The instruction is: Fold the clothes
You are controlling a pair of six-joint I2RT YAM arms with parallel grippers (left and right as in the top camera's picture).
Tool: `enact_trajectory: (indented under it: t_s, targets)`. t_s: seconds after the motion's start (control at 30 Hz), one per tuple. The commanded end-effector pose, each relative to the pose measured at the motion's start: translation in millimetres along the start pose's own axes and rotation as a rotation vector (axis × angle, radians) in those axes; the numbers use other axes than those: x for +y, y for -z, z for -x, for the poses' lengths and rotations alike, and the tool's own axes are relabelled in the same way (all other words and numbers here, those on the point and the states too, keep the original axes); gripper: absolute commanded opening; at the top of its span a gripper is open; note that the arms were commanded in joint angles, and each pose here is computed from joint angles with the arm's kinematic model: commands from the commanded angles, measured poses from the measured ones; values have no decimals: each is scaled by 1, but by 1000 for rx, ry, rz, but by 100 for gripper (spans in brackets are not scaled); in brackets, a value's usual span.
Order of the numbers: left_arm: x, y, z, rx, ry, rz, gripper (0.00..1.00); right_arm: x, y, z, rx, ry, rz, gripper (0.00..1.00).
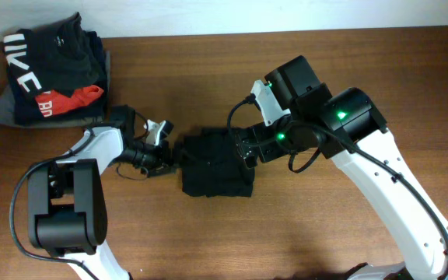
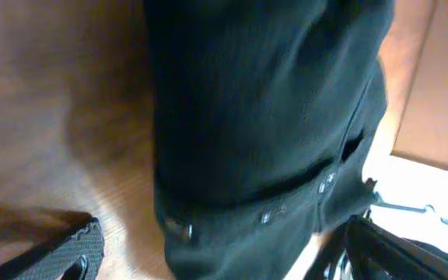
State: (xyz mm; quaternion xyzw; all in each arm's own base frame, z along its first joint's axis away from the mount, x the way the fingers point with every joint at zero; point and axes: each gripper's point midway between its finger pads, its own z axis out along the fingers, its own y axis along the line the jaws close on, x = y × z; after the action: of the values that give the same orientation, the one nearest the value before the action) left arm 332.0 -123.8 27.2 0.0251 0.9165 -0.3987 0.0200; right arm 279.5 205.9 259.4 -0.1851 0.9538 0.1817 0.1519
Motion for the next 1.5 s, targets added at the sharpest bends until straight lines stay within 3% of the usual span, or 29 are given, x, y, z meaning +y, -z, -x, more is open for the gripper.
enact_trajectory:
  t_s: [0.0, 0.6, 0.77, 0.9, 1.03, 1.13, 1.3, 1.47]
  targets:
    - [13, -9, -4, 6, 30, 53, 99, -3, 10, 1, -30, 0, -18, 99]
    - [-21, -56, -1, 27, -45, 103, 99, -4, 9, -4, -8, -5, -22, 99]
    - [-26, -62, 6, 4, -98, 111, 80, -4, 9, -5, -5, -6, -22, 99]
    - [-28, -68, 13, -24, -149, 146, 47, -5, 9, -8, 6, -8, -24, 99]
    - [-33, -71, 20, -49, -187, 144, 29, -8, 10, -11, 18, -11, -44, 99]
    - [-35, -71, 25, -68, -203, 139, 3, -12, 10, -14, 29, -14, -63, 99]
    - [-37, -69, 31, -84, -256, 138, 0, -14, 10, -17, 41, -17, -73, 99]
    - [-38, -51, 63, -155, -310, 219, 0, -15, 10, -20, 51, -19, -79, 99]
